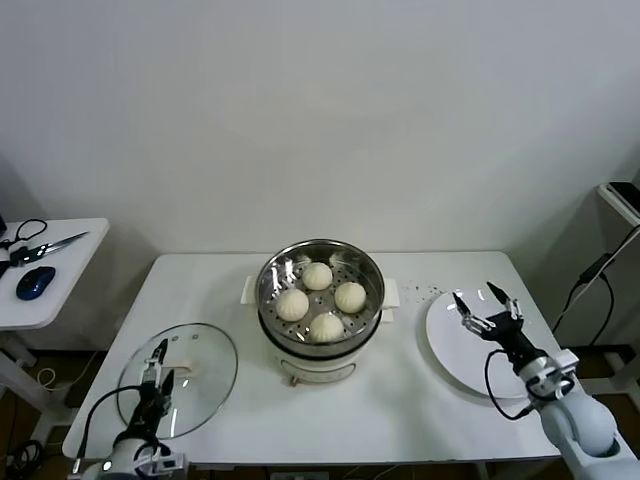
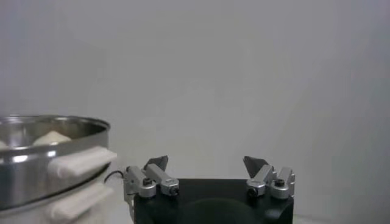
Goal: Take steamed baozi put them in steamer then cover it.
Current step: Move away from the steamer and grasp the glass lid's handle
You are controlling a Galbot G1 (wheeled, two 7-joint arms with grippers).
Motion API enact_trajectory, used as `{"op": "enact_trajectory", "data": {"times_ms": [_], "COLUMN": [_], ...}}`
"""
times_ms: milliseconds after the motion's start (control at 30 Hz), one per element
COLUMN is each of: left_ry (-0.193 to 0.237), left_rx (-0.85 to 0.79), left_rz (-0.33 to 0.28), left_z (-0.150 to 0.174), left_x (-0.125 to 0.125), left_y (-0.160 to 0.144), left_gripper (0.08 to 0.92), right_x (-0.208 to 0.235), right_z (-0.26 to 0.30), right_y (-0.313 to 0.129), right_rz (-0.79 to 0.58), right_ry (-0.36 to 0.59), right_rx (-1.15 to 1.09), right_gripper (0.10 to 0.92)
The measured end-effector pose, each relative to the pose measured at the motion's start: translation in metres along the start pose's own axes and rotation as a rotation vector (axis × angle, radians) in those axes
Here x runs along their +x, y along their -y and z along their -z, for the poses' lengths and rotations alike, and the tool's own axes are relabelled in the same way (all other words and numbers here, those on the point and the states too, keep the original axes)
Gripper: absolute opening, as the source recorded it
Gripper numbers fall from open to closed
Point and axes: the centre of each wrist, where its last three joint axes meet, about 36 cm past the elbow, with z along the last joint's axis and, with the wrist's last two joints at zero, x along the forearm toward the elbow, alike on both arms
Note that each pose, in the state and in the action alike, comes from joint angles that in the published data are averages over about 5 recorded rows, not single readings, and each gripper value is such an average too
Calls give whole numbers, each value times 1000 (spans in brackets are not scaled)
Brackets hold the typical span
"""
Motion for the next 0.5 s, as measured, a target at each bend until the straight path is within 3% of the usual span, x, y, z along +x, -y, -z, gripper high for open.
{"op": "enact_trajectory", "data": {"times_ms": [500], "left_ry": [-17], "left_rx": [-34], "left_rz": [-1], "left_z": [1], "left_x": [-36], "left_y": [34], "left_gripper": [823], "right_x": [24], "right_z": [-18], "right_y": [6], "right_rz": [-68], "right_ry": [-46], "right_rx": [8], "right_gripper": [823]}}
